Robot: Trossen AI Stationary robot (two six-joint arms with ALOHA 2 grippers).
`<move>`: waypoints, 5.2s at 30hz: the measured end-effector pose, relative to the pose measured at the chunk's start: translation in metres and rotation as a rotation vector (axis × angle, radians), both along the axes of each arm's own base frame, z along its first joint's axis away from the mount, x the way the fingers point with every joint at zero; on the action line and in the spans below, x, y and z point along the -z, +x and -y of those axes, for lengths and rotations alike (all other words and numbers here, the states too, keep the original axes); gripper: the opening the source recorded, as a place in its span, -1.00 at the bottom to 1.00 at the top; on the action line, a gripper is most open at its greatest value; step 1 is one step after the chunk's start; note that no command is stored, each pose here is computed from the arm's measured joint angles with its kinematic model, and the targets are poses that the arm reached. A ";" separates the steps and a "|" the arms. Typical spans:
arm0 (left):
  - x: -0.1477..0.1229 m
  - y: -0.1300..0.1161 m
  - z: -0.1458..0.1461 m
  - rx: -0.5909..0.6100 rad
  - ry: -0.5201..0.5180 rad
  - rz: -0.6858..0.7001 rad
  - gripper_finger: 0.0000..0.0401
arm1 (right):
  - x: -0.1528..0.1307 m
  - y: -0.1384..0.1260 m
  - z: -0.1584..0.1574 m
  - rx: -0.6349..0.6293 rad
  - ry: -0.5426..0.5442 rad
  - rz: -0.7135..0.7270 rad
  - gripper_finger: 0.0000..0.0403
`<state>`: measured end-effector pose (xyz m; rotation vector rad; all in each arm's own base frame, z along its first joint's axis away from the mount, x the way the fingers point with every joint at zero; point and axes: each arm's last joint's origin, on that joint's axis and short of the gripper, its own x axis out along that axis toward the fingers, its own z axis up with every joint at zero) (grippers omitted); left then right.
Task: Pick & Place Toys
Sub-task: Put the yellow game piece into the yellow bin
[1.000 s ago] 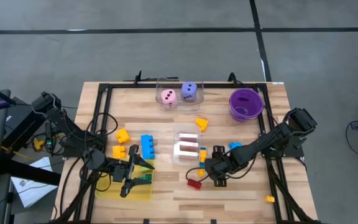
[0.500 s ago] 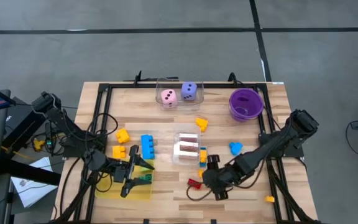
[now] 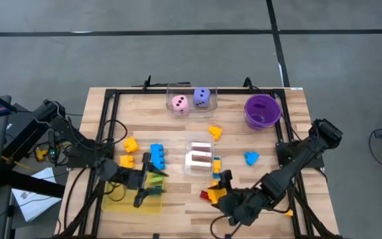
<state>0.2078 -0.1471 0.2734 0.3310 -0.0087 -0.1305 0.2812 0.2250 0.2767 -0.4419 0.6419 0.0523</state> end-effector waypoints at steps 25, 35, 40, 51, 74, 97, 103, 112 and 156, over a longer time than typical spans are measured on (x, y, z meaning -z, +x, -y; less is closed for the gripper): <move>0.026 0.104 -0.032 -0.053 -0.606 -0.038 0.26 | 0.016 0.025 0.026 0.335 -0.320 0.140 0.30; 0.031 0.111 -0.038 -0.098 -0.722 -0.073 0.21 | 0.014 0.028 0.027 0.377 -0.326 0.179 0.30; 0.037 0.114 -0.044 -0.135 -0.740 -0.091 0.21 | 0.013 0.031 0.029 0.386 -0.317 0.187 0.30; 0.038 0.115 -0.045 -0.145 -0.736 -0.100 0.33 | 0.013 0.035 0.034 0.397 -0.287 0.189 0.30; 0.047 0.119 -0.065 -0.287 -0.836 -0.137 0.49 | 0.027 0.068 0.064 0.367 -0.280 0.108 0.30; 0.047 0.119 -0.068 -0.301 -0.927 -0.130 -0.31 | 0.020 0.070 0.066 0.392 -0.291 0.122 0.30; 0.047 0.119 -0.068 -0.287 -0.912 -0.141 -0.33 | 0.019 0.068 0.061 0.384 -0.273 0.134 0.41; 0.050 0.119 -0.069 -0.299 -0.896 -0.165 -0.36 | 0.004 0.062 0.040 0.324 -0.252 0.161 0.75; 0.037 -0.006 0.009 0.021 -0.712 -1.045 -0.36 | -0.026 -0.038 0.021 0.619 -0.249 -0.003 0.85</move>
